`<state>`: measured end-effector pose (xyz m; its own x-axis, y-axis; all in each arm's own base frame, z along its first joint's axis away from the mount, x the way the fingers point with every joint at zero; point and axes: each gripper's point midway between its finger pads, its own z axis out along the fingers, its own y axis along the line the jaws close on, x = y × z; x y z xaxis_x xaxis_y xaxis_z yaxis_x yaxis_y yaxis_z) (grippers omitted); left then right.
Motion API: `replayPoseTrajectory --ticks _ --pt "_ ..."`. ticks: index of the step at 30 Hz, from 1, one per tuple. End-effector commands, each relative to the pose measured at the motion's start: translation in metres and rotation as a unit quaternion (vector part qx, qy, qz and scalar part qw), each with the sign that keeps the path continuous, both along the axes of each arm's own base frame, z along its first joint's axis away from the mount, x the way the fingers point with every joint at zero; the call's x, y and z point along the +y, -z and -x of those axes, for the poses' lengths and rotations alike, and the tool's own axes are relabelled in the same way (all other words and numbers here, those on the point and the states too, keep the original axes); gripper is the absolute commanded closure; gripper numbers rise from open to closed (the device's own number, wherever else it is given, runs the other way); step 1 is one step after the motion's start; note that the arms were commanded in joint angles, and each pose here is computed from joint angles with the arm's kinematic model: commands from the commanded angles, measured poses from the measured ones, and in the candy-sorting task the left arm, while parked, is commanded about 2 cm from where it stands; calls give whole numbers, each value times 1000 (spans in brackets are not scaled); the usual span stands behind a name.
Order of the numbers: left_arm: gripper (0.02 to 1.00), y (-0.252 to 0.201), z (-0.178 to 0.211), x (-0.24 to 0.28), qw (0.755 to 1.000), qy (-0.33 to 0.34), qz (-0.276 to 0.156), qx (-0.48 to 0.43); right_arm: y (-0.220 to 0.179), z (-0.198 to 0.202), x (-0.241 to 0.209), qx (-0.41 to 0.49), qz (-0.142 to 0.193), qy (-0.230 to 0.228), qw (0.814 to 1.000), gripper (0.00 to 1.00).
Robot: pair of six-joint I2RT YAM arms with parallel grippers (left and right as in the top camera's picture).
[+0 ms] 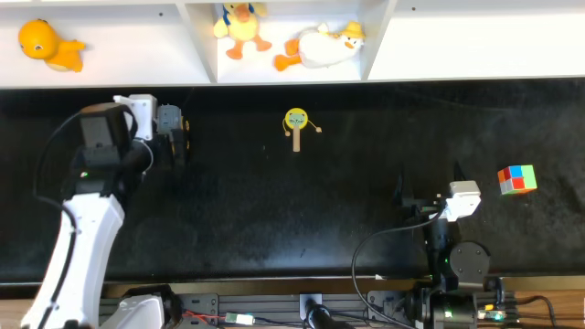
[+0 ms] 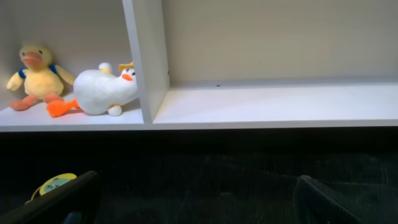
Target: Store Toys
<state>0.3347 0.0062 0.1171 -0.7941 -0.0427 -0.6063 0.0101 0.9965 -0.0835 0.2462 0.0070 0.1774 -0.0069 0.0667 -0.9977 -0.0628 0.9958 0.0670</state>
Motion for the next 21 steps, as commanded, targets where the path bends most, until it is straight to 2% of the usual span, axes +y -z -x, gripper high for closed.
replayPoseTrajectory --ticks 1,4,21 --pt "23 23 -9 -2 1000 -14 -13 21 4 0 0 0 -2 -2 1000 7" --pt "31 32 -11 9 998 -50 -23 31 3 0 0 0 -2 -2 1000 7" --pt "60 53 -17 9 997 -51 -24 49 4 0 0 0 -2 -2 1000 5"
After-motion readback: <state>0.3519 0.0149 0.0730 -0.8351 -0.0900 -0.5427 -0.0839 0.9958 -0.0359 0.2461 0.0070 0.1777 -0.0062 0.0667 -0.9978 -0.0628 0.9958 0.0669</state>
